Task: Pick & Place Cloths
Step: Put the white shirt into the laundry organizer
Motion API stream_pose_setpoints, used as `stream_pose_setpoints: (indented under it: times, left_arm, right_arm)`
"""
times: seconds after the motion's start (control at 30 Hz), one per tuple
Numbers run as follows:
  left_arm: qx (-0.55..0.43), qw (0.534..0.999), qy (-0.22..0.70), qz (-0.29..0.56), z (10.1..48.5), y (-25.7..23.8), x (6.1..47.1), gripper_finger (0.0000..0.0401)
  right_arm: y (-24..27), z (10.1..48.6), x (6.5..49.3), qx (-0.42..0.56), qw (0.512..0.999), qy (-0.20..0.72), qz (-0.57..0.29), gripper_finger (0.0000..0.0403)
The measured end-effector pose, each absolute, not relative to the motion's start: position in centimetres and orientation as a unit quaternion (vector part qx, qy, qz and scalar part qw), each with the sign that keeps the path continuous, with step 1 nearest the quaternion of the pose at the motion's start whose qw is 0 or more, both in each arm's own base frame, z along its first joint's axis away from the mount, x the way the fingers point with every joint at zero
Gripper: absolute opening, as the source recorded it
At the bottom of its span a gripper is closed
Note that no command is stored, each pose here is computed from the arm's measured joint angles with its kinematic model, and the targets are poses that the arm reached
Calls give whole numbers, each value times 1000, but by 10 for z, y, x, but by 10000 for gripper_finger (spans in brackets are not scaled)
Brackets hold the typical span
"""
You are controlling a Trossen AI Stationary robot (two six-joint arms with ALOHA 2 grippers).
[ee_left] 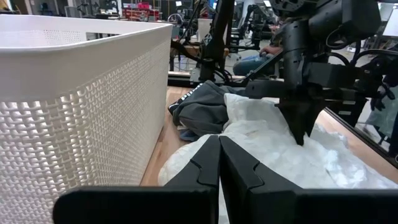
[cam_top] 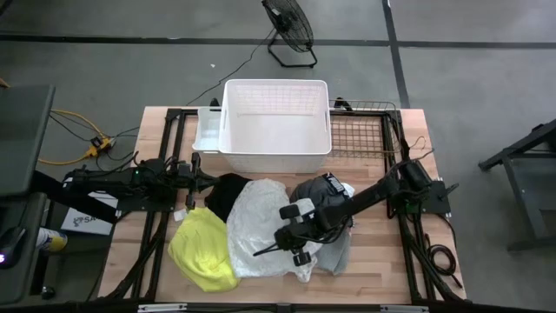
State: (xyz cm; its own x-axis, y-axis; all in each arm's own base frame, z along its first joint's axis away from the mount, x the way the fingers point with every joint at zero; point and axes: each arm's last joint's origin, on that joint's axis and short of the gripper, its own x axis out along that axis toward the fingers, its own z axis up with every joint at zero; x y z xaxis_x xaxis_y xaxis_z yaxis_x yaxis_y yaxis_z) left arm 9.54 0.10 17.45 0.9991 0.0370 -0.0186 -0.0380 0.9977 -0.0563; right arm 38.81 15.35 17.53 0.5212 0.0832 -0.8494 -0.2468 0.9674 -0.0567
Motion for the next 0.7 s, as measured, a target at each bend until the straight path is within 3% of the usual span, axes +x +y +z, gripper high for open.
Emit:
stream_pose_setpoints:
  times: [0.17,0.47,0.7]
  left_arm:
    - [-28,999,9,19,174,1,95,1]
    - [-28,999,9,19,175,1,95,1]
    - [-28,999,9,19,174,1,95,1]
  right_arm:
    - [154,176,388,-82,869,480,88,66]
    - [156,175,388,-37,867,486,103,210]
    - [158,170,389,-61,862,485,131,230]
